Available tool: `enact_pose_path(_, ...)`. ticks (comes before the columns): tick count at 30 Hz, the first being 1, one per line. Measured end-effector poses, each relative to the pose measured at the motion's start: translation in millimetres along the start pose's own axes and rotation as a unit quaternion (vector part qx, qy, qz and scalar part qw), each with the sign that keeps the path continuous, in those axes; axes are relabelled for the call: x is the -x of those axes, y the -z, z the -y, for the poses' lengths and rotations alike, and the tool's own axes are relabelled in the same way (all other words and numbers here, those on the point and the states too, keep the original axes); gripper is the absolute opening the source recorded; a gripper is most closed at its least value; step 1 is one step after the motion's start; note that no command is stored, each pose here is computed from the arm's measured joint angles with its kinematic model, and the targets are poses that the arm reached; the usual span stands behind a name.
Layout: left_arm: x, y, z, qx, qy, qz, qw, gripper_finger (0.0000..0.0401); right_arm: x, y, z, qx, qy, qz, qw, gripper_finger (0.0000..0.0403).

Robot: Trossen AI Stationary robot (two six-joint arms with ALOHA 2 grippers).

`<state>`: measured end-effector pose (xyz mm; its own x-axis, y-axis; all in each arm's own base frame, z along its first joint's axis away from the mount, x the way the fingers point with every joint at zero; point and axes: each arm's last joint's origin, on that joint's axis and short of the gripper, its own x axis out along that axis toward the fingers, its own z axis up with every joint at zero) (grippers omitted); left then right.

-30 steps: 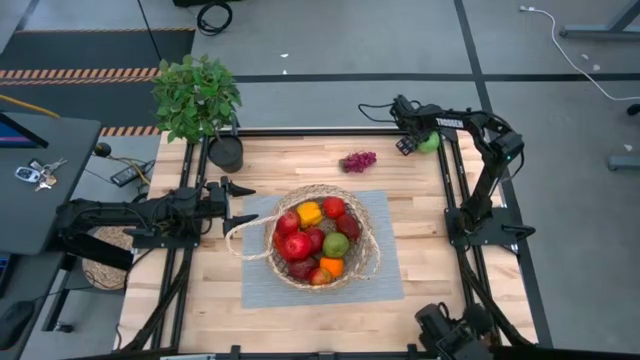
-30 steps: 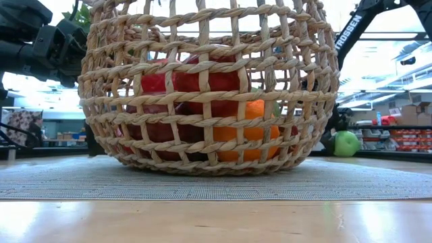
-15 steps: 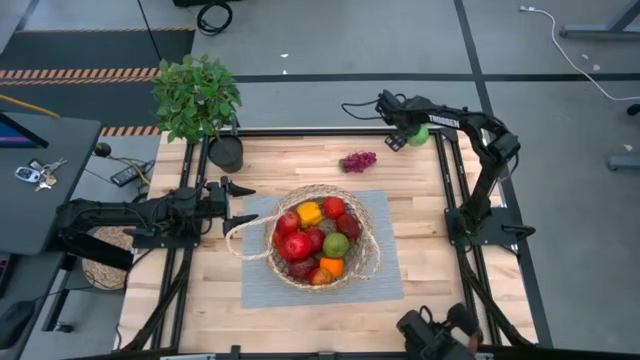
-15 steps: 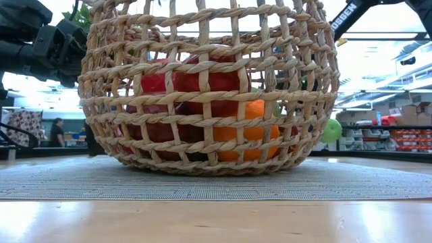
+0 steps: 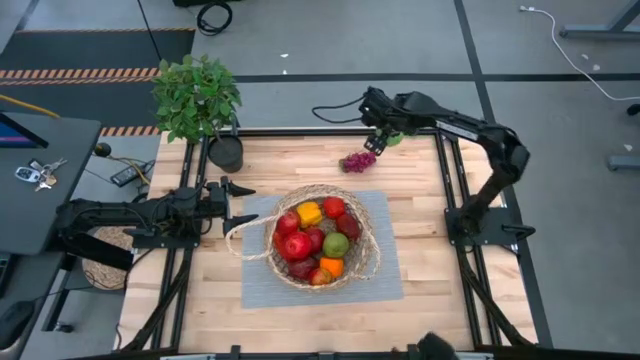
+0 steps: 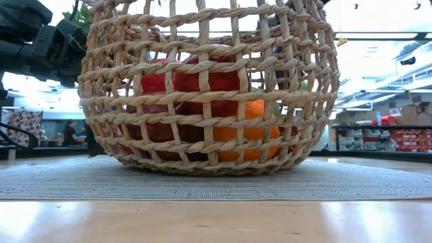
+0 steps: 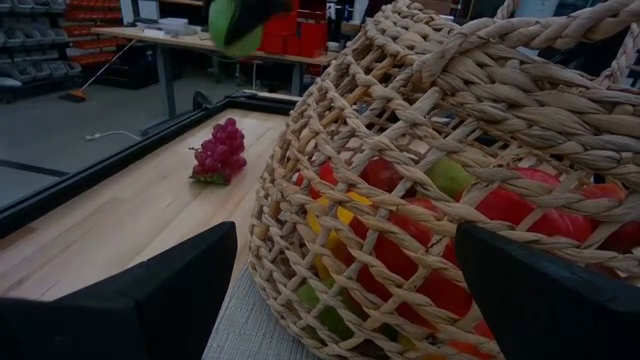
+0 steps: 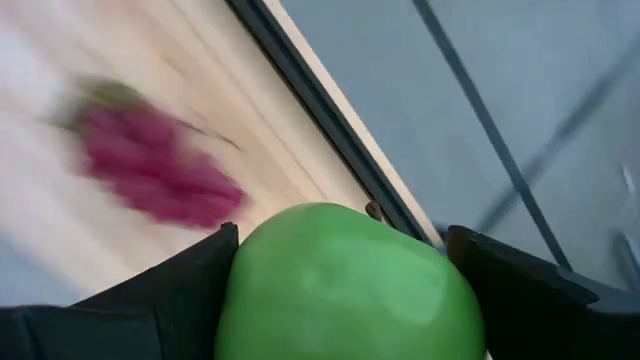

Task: Build produce basket
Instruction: Put the green apple into the basket

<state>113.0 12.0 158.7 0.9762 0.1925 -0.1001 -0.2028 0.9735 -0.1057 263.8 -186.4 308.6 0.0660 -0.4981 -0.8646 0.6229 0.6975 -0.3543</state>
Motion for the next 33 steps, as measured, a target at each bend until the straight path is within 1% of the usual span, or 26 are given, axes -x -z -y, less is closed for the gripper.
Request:
enact_pose_path(2, 0, 0, 0, 0.000, 0.000, 0.000, 1.000, 0.0382, 28, 1, -7, 0.007, -0.028, 0.049, 0.998, 0.0349)
enact_pose_path(4, 0, 0, 0, 0.000, 0.000, 0.000, 1.000, 0.0382, 59, 3, -11, 0.011, -0.062, 0.107, 0.992, 0.0350)
enact_pose_path(6, 0, 0, 0, 0.000, 0.000, 0.000, 1.000, 0.0382, 88, 8, -15, 0.014, -0.107, 0.167, 0.980, 0.0350)
enact_pose_path(7, 0, 0, 0, 0.000, 0.000, 0.000, 1.000, 0.0382, 101, 11, -17, 0.013, -0.131, 0.199, 0.971, 0.0351)
enact_pose_path(10, 0, 0, 0, 0.000, 0.000, 0.000, 1.000, 0.0382, 138, 21, -20, 0.012, -0.210, 0.280, 0.937, 0.0351)
enact_pose_path(13, 0, 0, 0, 0.000, 0.000, 0.000, 1.000, 0.0382, 167, 31, -25, 0.016, -0.280, 0.336, 0.899, 0.0351)
enact_pose_path(16, 0, 0, 0, 0.000, 0.000, 0.000, 1.000, 0.0382, 188, 41, -35, 0.030, -0.337, 0.369, 0.866, 0.0352)
enact_pose_path(20, 0, 0, 0, 0.000, 0.000, 0.000, 1.000, 0.0382, 212, 51, -58, 0.061, -0.405, 0.396, 0.822, 0.0352)
enact_pose_path(25, 0, 0, 0, 0.000, 0.000, 0.000, 1.000, 0.0382, 234, 59, -98, 0.107, -0.461, 0.429, 0.770, 0.0352)
enact_pose_path(29, 0, 0, 0, 0.000, 0.000, 0.000, 1.000, 0.0382, 245, 67, -131, 0.179, -0.474, 0.459, 0.730, 0.0352)
enact_pose_path(30, 0, 0, 0, 0.000, 0.000, 0.000, 1.000, 0.0382, 247, 70, -140, 0.197, -0.471, 0.465, 0.723, 0.0352)
enact_pose_path(31, 0, 0, 0, 0.000, 0.000, 0.000, 1.000, 0.0382, 247, 72, -149, 0.213, -0.463, 0.470, 0.720, 0.0352)
enact_pose_path(33, 0, 0, 0, 0.000, 0.000, 0.000, 1.000, 0.0382, 247, 77, -166, 0.240, -0.439, 0.481, 0.719, 0.0352)
